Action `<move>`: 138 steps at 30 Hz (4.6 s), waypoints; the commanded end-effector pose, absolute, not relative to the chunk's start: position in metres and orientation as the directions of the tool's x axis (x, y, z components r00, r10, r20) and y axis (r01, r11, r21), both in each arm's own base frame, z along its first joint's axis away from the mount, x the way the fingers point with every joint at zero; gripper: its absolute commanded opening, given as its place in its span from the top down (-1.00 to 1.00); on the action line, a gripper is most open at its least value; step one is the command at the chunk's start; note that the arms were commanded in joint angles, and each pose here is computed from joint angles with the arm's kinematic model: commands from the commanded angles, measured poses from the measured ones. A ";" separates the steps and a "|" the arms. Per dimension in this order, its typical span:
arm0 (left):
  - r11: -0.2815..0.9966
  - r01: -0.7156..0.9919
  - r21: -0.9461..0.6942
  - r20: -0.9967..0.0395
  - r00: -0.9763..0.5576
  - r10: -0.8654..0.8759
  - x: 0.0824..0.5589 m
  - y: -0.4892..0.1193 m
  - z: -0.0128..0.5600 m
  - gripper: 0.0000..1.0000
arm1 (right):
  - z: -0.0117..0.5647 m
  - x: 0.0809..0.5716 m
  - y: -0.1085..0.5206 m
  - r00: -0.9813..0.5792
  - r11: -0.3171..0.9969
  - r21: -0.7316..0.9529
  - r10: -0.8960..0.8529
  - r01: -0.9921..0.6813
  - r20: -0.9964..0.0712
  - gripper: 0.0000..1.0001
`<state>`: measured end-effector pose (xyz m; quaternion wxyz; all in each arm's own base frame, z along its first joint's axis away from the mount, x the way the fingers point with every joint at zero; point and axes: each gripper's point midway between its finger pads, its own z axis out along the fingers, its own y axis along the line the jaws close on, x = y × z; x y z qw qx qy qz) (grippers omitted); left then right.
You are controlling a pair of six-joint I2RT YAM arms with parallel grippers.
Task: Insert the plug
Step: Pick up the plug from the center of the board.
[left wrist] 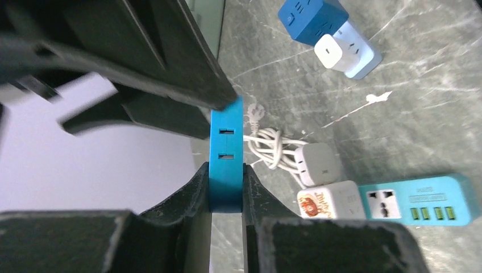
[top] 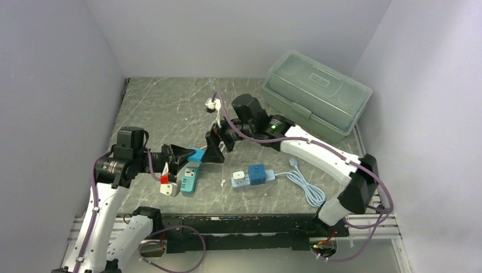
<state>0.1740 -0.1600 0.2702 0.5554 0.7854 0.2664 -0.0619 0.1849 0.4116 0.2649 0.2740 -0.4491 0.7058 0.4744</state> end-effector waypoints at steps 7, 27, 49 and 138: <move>-0.019 0.906 0.423 -0.842 0.400 0.362 0.166 -0.168 0.293 1.00 | 0.313 0.185 0.396 -0.006 0.178 -0.049 -0.299 -0.983 -0.954 -0.99; -0.016 0.975 0.224 -0.927 0.218 0.307 0.148 -0.175 0.308 1.00 | 0.312 0.165 0.428 -0.054 0.110 0.025 -0.265 -0.994 -0.963 0.99; 0.153 0.988 0.011 -0.978 -0.021 0.210 0.153 -0.181 0.328 0.16 | 0.363 0.137 0.395 -0.118 0.062 0.122 0.072 -0.991 -0.990 1.00; 0.115 0.991 0.069 -0.968 0.039 0.248 0.154 -0.179 0.330 0.91 | 0.331 0.135 0.421 -0.039 -0.090 0.064 -0.255 -0.994 -0.966 1.00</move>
